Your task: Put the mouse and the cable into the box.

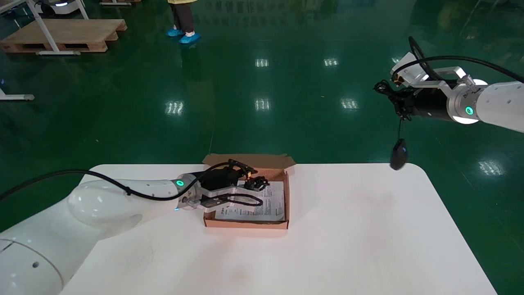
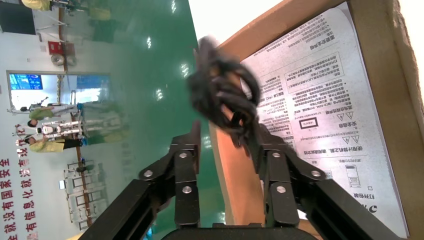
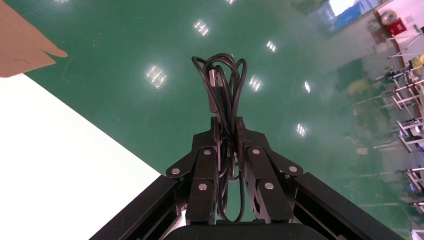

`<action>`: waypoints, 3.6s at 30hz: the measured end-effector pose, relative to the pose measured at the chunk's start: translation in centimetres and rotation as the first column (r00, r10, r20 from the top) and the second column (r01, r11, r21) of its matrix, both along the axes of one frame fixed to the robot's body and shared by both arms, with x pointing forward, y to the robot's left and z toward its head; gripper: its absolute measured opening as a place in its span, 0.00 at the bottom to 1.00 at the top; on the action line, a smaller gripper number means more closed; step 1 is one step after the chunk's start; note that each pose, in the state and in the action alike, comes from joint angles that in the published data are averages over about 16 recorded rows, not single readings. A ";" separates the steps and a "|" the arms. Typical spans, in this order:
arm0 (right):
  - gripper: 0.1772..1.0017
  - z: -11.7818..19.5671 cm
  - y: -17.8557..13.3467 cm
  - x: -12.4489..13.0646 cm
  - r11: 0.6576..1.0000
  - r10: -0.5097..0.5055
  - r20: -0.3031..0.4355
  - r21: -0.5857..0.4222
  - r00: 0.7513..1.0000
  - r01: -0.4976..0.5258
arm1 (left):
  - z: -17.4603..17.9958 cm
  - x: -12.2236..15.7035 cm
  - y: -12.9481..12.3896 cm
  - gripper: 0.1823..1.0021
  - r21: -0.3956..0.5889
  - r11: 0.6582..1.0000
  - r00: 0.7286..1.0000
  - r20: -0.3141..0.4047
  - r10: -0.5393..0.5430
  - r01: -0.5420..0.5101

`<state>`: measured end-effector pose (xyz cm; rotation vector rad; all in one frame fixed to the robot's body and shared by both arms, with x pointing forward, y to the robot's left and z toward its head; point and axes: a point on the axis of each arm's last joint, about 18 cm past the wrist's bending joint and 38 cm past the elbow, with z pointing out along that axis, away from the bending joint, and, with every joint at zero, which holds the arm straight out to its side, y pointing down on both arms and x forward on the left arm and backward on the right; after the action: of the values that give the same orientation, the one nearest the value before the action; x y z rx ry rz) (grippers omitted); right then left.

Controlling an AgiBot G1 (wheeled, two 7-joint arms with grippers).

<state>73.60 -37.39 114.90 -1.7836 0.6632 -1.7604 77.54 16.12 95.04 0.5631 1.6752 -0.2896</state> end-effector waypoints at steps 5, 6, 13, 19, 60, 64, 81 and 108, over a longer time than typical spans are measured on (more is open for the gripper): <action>0.07 0.0 0.0 0.0 1.000 0.000 0.000 -0.001 1.000 0.000 | 0.1 0.0 0.1 0.34 0.001 1.000 1.000 0.002 -0.001 0.001; 0.07 0.0 0.0 0.0 1.000 0.001 0.001 -0.001 1.000 -0.001 | 0.1 0.0 0.2 0.36 0.000 1.000 1.000 0.003 0.001 -0.001; 0.07 0.1 0.3 0.0 1.000 0.011 0.006 -0.012 1.000 -0.011 | 2.7 0.6 2.3 0.54 -0.084 0.994 0.996 0.048 0.079 -0.075; 0.07 -0.1 1.2 0.0 0.999 0.037 0.007 -0.039 0.999 -0.036 | 7.5 1.2 7.0 0.70 -0.243 0.949 0.967 0.111 0.231 -0.199; 0.07 -10.4 29.2 -4.6 0.769 0.531 -0.105 -0.356 0.841 -0.531 | 14.6 0.1 15.9 1.00 -0.477 0.808 0.868 0.164 0.470 -0.347; 0.07 -11.7 29.2 -4.1 0.780 0.502 -0.129 -0.359 0.855 -0.512 | 14.6 0.1 15.9 1.00 -0.477 0.808 0.868 0.164 0.469 -0.347; 0.07 -15.4 25.9 -0.7 0.847 0.364 -0.176 -0.345 0.914 -0.404 | 14.6 0.0 15.9 1.00 -0.476 0.808 0.867 0.164 0.470 -0.347; 0.50 -18.6 21.9 -2.3 0.857 0.443 -0.294 -0.138 0.847 -0.497 | 14.6 0.0 16.0 1.00 -0.476 0.808 0.867 0.164 0.470 -0.347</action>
<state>71.25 -15.46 96.26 -2.1156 0.1000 -1.3136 77.54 32.09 109.61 -0.1054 1.3567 -0.2395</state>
